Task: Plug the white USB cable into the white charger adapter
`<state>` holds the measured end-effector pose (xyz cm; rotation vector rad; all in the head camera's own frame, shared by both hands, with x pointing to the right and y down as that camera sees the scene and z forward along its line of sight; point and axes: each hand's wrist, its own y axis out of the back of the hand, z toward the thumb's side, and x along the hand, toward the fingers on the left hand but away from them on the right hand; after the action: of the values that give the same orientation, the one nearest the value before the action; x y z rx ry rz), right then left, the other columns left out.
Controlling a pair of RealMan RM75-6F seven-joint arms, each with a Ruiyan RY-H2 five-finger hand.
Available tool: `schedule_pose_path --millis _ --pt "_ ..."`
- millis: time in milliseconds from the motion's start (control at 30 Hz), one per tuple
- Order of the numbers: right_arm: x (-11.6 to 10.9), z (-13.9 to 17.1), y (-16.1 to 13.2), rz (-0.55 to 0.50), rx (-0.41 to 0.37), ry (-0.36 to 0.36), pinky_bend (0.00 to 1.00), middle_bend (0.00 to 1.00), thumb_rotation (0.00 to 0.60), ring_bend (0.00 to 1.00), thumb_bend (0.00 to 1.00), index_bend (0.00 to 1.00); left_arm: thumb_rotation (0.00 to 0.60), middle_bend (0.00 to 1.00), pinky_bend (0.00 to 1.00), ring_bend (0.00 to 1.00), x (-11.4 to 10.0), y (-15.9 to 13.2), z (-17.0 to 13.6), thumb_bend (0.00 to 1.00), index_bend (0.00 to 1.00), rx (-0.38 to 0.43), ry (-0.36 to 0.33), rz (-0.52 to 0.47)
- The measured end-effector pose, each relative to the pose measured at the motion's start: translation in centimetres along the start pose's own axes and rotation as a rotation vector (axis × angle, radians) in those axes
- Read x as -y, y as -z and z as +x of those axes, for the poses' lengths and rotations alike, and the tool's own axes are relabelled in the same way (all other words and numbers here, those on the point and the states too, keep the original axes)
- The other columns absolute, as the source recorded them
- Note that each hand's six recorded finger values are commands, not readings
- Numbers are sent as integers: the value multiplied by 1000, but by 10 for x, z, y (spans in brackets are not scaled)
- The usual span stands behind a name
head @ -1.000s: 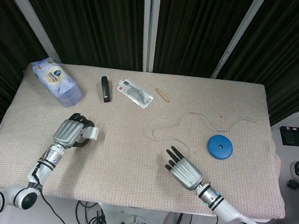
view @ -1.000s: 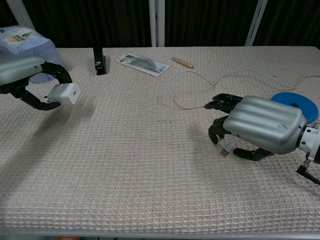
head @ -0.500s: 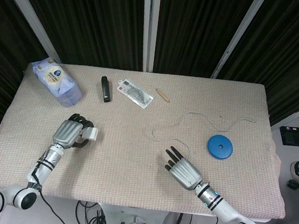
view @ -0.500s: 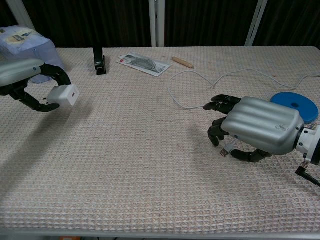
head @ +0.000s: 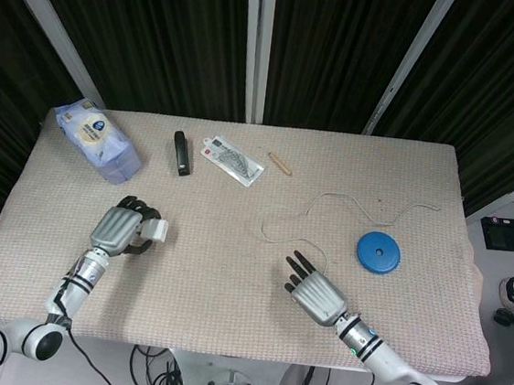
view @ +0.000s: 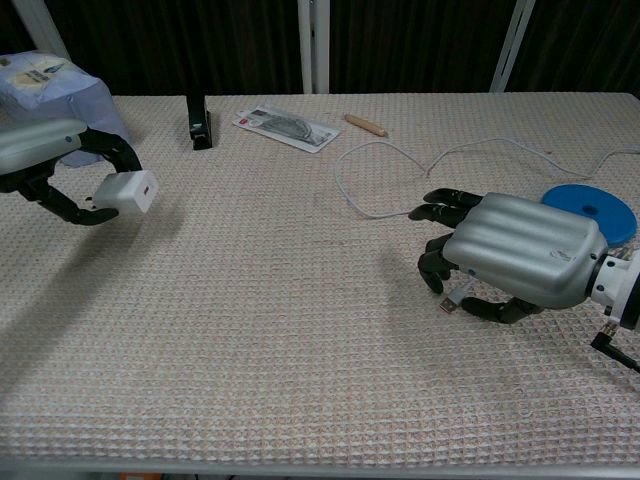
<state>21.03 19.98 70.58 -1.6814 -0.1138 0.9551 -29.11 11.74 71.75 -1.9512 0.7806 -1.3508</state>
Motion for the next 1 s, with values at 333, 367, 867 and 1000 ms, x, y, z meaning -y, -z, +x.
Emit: schedule_pose_path --millis 333,367,867,1000 --pt "-2 0 1 0 3 7 0 432 600 115 327 556 600 379 122 185 0 0 1 396 429 3 0 3" --pt "-3 0 1 1 4 10 0 435 600 119 327 564 600 379 122 185 -1 -1 1 396 429 4 0 5" --pt "-29 8 24 -219 99 76 0 470 600 155 327 606 600 380 123 185 -14 -13 8 397 429 40 -19 0" --pt "-40 7 42 -322 178 91 0 472 600 163 327 607 600 384 125 185 -19 -22 15 397 429 52 -30 -4"
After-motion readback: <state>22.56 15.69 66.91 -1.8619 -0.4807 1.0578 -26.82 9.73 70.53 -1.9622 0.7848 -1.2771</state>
